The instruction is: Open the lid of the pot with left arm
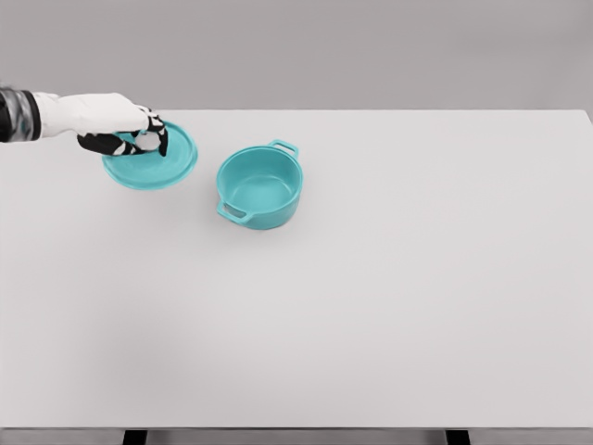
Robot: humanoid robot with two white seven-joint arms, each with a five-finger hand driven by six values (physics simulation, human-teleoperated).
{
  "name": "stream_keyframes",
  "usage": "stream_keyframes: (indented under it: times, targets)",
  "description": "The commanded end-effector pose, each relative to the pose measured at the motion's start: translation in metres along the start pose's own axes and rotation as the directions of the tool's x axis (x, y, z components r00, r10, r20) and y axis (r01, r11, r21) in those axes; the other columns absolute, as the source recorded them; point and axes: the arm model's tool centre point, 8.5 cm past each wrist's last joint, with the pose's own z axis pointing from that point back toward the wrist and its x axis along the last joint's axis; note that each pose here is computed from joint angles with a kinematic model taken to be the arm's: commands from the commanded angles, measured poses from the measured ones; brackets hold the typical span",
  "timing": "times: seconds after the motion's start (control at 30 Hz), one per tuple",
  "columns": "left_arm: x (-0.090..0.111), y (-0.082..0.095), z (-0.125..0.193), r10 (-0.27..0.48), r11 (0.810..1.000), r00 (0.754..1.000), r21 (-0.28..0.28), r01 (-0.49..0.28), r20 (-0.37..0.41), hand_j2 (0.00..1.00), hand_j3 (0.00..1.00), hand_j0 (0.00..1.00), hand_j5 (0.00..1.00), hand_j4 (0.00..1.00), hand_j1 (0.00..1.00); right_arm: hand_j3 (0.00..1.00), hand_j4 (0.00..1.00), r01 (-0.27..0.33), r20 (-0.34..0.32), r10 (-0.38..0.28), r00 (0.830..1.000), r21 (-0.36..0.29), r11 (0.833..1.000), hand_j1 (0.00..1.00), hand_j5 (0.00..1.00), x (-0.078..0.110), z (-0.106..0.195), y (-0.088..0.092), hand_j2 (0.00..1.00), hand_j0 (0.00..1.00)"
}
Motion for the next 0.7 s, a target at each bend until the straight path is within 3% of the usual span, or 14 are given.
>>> stream_keyframes:
  times: [0.0, 0.03, 0.07, 0.47, 0.6, 0.67]
  targets:
    - [-0.007, 0.001, 0.011, 0.012, 1.000, 1.000, 0.010, -0.012, -0.021, 0.53, 0.53, 0.53, 0.53, 0.53, 0.53, 1.00, 1.00, 0.000, 0.000, 0.000, 1.000, 0.000, 1.000, 1.00, 1.00, 0.000, 0.000, 0.000, 1.00, 1.00]
    - [-0.008, -0.004, 0.010, 0.020, 1.000, 1.000, 0.006, -0.020, -0.023, 0.90, 0.90, 0.90, 0.90, 0.90, 0.90, 1.00, 1.00, 0.000, 0.000, 0.000, 1.000, 0.000, 1.000, 1.00, 1.00, 0.000, 0.000, 0.000, 1.00, 1.00]
    - [-0.014, -0.010, 0.012, 0.040, 0.999, 0.998, -0.001, -0.040, -0.039, 1.00, 1.00, 1.00, 1.00, 1.00, 1.00, 1.00, 1.00, 0.000, 0.000, 0.000, 1.000, 0.000, 1.000, 1.00, 1.00, 0.000, 0.000, 0.000, 1.00, 1.00]
    - [-0.024, -0.023, 0.016, 0.082, 0.997, 0.995, -0.013, -0.083, -0.064, 1.00, 1.00, 1.00, 1.00, 1.00, 1.00, 1.00, 1.00, 0.000, 0.000, 0.000, 1.000, 0.000, 1.000, 1.00, 1.00, 0.000, 0.000, 0.000, 1.00, 1.00]
    - [-0.065, -0.066, 0.049, 0.295, 0.955, 0.942, 0.033, -0.294, -0.158, 1.00, 1.00, 1.00, 1.00, 1.00, 1.00, 1.00, 1.00, 0.000, 0.000, 0.000, 1.000, 0.000, 1.000, 1.00, 1.00, 0.000, 0.000, 0.000, 1.00, 1.00]
    - [-0.070, -0.070, 0.053, 0.310, 0.950, 0.934, 0.035, -0.309, -0.176, 1.00, 1.00, 1.00, 1.00, 1.00, 1.00, 1.00, 1.00, 0.000, 0.000, 0.000, 1.000, 0.000, 1.000, 1.00, 1.00, 0.000, 0.000, 0.000, 1.00, 1.00]
